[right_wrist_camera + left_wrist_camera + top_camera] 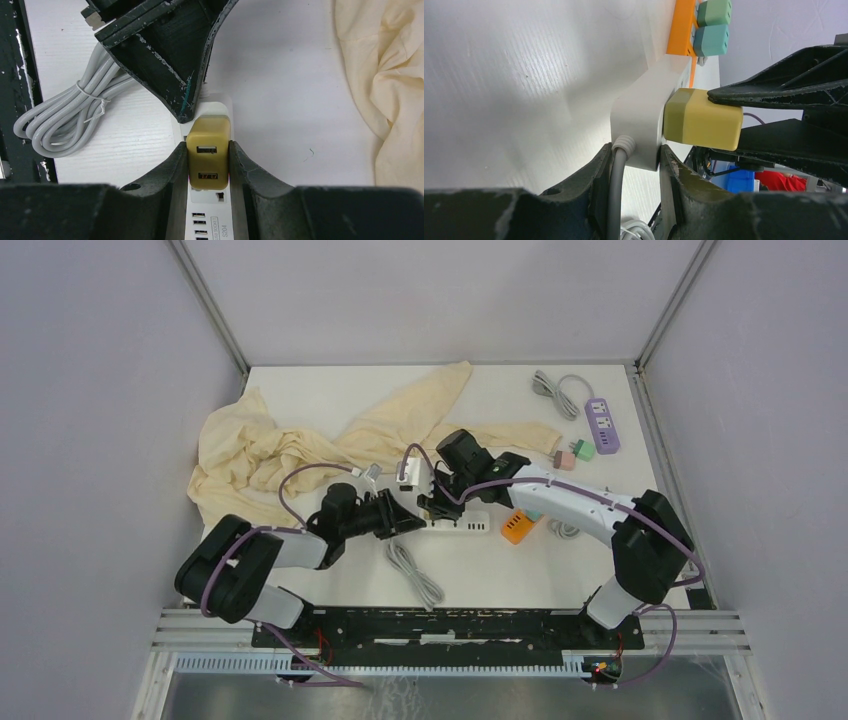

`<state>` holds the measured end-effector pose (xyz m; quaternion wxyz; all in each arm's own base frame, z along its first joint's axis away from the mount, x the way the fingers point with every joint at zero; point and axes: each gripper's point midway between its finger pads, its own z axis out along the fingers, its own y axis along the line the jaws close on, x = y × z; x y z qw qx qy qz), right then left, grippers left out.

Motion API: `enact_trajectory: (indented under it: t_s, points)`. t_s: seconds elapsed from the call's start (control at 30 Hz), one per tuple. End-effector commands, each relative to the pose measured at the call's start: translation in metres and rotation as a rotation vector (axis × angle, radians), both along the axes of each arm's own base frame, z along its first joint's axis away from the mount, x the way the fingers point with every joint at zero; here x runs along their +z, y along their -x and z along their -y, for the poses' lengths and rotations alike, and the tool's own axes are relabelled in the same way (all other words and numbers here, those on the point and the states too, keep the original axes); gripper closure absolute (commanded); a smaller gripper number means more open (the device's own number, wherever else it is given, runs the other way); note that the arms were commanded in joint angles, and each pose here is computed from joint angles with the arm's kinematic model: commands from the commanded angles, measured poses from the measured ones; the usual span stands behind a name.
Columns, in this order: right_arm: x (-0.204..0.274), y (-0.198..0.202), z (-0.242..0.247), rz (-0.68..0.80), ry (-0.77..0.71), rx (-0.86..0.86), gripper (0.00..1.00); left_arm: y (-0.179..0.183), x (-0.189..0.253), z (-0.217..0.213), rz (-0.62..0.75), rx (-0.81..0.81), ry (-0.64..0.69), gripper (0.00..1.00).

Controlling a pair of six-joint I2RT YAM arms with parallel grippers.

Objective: Pull the plug off the socket

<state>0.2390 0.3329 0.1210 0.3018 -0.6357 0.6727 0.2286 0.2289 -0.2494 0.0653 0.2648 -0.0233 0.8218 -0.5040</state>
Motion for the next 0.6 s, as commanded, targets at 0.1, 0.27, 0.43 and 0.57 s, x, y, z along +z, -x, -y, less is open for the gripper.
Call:
enact_trajectory:
  t_s: [0.1, 0.27, 0.43, 0.57]
  points:
    - [0.099, 0.028, -0.05, 0.002, -0.298, 0.137, 1.0, -0.012, -0.042, -0.021, -0.029, 0.087, -0.178, 0.97]
    - [0.111, 0.006, -0.038, -0.067, -0.368, 0.033, 1.0, -0.01, -0.05, -0.023, -0.044, 0.09, -0.197, 0.97]
    - [0.111, -0.003, -0.031, -0.009, -0.36, 0.018, 1.0, -0.011, -0.054, -0.023, -0.054, 0.09, -0.2, 0.97]
    - [0.094, 0.004, -0.036, 0.052, -0.283, 0.058, 1.0, -0.011, -0.055, -0.022, -0.054, 0.093, -0.198, 0.97]
